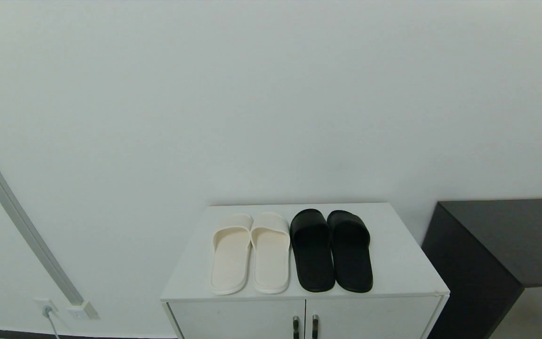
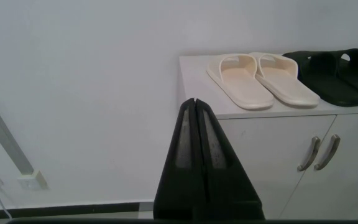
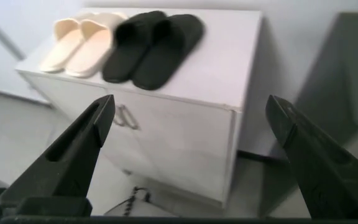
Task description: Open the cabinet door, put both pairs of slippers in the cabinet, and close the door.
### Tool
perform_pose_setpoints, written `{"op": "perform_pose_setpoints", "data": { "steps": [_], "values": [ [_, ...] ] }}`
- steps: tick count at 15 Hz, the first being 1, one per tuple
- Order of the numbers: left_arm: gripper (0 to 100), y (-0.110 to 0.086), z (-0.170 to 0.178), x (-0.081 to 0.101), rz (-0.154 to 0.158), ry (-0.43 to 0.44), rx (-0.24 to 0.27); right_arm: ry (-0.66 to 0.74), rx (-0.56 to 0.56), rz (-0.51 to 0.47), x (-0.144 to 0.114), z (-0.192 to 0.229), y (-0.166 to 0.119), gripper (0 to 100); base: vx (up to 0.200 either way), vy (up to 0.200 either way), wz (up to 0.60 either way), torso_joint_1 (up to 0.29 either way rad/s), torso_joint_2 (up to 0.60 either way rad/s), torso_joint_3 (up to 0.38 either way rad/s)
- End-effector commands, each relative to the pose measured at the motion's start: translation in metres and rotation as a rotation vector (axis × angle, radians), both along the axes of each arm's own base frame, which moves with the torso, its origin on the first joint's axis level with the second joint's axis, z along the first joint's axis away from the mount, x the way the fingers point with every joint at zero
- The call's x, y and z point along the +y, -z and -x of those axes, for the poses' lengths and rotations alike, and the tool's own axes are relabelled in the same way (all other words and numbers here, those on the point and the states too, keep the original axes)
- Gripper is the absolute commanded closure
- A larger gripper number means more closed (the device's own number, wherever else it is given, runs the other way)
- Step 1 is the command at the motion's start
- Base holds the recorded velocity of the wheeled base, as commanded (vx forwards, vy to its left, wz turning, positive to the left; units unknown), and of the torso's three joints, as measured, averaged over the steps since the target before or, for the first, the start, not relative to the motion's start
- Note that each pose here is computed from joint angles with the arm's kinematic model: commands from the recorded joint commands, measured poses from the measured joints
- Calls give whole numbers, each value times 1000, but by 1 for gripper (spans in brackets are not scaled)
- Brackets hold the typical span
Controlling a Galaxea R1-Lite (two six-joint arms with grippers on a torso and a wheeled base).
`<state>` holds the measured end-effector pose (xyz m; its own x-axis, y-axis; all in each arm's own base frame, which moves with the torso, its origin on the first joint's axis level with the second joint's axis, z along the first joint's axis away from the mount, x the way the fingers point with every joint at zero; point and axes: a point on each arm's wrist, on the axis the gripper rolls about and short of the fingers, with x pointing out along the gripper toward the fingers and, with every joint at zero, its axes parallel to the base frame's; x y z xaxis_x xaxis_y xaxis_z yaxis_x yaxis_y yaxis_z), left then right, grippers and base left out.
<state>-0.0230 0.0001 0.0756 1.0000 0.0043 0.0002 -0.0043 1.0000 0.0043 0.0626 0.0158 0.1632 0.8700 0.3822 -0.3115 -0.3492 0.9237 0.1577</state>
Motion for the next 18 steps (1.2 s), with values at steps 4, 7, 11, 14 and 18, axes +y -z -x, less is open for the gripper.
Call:
{"op": "perform_pose_setpoints", "data": {
  "steps": [4,7,11,14,18],
  "values": [
    [100,0,0,0,0,0,0,-80,118,10,85,-80,1,0,0,0,0,0,0,0],
    [100,0,0,0,0,0,2,-57,83,42,126,-98,19,0,0,0,0,0,0,0],
    [100,0,0,0,1,-3,2,12,122,66,165,-118,38,0,0,0,0,0,0,0],
    [100,0,0,0,1,-2,0,91,112,87,189,-137,49,0,0,0,0,0,0,0],
    [100,0,0,0,1,0,2,185,61,107,214,-158,65,0,0,0,0,0,0,0]
  ]
}}
